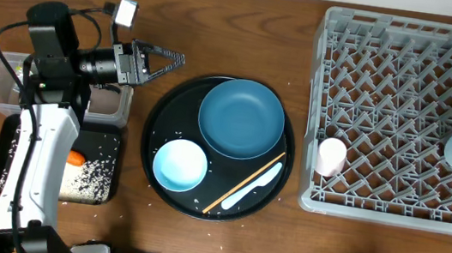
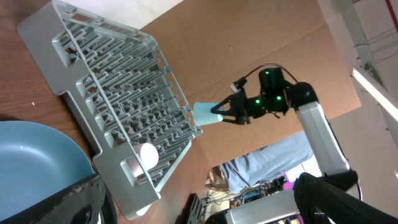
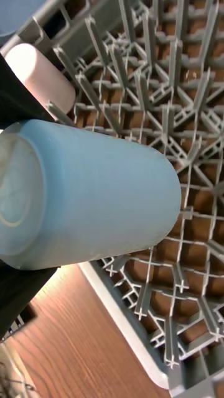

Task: Sort waste into correct bins and load items into the dishwasher rack
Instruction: 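Carry the blue cup right and lower it upside down into the rack, then open right gripper to release the cup and raise it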

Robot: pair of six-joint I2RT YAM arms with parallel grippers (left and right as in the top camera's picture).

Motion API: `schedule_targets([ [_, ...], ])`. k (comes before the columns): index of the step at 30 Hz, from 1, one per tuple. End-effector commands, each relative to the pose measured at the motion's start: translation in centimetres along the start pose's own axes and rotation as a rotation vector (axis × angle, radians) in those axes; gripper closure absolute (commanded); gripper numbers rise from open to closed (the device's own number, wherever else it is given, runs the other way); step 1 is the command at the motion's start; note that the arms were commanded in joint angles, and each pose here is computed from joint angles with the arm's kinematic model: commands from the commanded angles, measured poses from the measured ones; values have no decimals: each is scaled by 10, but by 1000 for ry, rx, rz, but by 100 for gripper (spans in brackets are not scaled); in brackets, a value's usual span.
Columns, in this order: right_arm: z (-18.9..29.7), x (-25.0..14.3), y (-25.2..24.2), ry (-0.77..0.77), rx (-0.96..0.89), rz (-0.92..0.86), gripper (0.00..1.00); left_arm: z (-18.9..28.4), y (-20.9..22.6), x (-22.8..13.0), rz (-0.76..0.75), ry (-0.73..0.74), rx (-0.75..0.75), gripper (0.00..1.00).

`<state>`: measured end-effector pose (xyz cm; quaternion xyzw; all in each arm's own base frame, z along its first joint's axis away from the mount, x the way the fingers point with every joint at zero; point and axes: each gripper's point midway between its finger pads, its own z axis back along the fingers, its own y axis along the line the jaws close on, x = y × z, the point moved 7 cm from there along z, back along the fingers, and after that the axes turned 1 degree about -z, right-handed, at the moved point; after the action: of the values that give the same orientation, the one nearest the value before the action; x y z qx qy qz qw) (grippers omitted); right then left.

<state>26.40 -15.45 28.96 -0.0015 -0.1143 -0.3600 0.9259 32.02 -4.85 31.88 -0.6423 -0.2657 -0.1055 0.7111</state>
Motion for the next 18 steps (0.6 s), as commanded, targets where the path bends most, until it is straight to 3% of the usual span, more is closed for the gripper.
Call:
schedule_targets([
  [1,-8,7,-10,20,-17,-12,99,1,0,0,-17,4,-7,2],
  [18,-53,21,-44,153,-27,-144,99,1,0,0,-17,4,-7,2],
])
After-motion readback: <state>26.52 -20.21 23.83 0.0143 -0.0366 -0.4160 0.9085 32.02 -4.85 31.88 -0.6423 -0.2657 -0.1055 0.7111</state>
